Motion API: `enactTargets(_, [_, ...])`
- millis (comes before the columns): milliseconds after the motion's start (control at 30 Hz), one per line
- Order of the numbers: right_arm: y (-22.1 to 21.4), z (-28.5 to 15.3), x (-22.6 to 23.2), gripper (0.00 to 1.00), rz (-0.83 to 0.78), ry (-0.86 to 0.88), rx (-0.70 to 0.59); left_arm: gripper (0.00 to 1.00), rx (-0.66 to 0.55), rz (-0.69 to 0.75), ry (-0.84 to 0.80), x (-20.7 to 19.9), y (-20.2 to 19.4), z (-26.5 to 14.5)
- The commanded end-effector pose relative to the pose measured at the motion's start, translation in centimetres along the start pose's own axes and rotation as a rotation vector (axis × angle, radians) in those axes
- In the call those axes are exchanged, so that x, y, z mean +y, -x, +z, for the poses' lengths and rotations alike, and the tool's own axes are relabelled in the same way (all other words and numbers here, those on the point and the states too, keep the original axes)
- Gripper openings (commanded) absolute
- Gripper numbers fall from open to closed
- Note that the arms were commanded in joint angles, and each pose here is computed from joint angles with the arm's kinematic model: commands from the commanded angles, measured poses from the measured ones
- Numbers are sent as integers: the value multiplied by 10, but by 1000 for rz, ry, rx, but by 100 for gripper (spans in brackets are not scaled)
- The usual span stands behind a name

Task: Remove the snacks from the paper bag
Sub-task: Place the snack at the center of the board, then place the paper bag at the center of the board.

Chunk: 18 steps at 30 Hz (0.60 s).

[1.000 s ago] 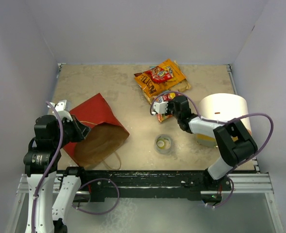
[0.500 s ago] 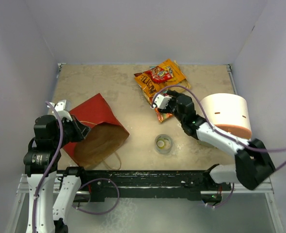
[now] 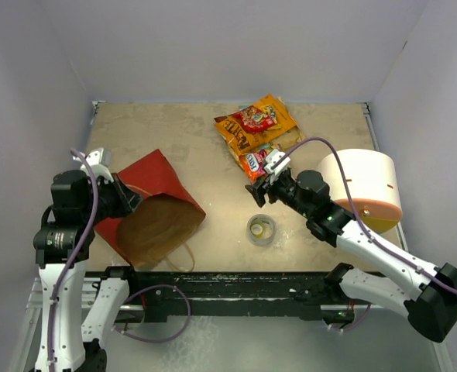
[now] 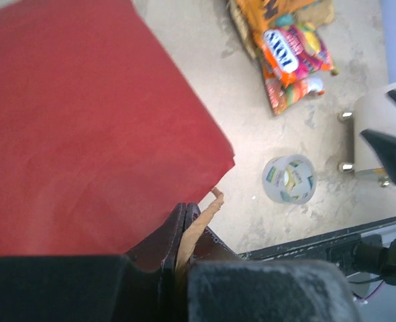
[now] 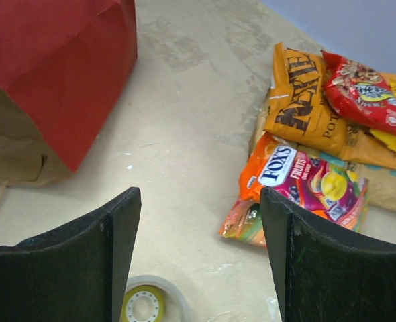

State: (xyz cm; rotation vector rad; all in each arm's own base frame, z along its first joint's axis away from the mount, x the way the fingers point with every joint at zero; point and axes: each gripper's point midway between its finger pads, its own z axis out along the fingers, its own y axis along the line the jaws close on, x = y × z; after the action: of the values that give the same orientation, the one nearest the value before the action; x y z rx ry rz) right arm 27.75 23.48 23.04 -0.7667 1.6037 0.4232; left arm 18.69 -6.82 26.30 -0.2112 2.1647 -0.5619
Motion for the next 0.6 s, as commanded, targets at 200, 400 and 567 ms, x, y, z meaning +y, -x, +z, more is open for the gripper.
enactTargets(200, [37, -24, 9, 78, 185, 32, -124, 0, -151, -54, -363, -100, 121, -13])
enactTargets(400, [47, -45, -1, 80, 200, -28, -179, 0, -136, -225, -608, -137, 162, 9])
enactTargets(567, [50, -58, -9, 81, 195, -67, -192, 0, -87, -228, -451, -102, 155, 51])
